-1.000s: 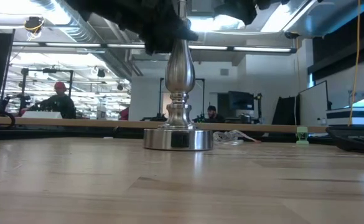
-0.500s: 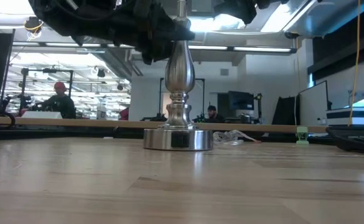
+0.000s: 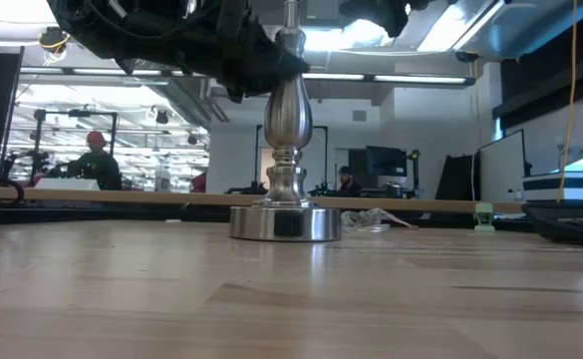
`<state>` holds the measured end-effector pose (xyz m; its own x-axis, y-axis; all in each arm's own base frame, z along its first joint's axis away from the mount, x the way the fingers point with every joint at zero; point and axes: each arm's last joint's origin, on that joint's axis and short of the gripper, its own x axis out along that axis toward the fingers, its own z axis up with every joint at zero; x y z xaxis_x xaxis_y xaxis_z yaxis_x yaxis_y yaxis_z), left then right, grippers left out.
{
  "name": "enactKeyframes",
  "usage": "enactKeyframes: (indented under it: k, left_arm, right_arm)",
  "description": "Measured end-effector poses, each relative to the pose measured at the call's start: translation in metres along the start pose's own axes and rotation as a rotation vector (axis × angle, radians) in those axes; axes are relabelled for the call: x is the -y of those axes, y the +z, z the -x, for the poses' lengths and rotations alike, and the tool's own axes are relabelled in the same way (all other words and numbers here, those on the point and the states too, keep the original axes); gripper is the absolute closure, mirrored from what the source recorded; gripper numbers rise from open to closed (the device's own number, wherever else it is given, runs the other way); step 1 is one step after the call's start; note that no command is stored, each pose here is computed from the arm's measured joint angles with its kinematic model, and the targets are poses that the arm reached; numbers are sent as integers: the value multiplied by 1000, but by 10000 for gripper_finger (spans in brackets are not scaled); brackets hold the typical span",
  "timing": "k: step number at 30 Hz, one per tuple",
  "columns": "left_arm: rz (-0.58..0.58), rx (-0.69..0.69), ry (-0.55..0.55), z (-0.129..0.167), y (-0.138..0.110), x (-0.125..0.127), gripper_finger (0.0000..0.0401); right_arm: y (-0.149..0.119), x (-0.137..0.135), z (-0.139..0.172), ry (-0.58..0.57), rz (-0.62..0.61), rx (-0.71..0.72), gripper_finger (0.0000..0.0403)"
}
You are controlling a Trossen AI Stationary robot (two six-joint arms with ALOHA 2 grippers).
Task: Screw lightbulb
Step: Remove the lightbulb from the silver lamp
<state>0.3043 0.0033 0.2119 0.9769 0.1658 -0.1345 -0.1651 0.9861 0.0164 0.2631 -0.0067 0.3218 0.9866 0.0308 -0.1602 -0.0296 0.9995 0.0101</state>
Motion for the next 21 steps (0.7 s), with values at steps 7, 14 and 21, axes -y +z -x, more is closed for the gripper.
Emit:
enactKeyframes:
  k: [7, 14, 21]
  left_arm:
    - [-15, 0, 36, 0, 0, 0, 277]
    - [-26, 5, 279, 5, 1, 7, 277]
    - [-71, 36, 298, 3, 18, 22, 277]
  right_arm:
    - [11, -5, -2, -74, -41, 124, 82]
    - [28, -26, -28, -244, -52, 176, 82]
    - [67, -48, -61, -310, 51, 207, 82]
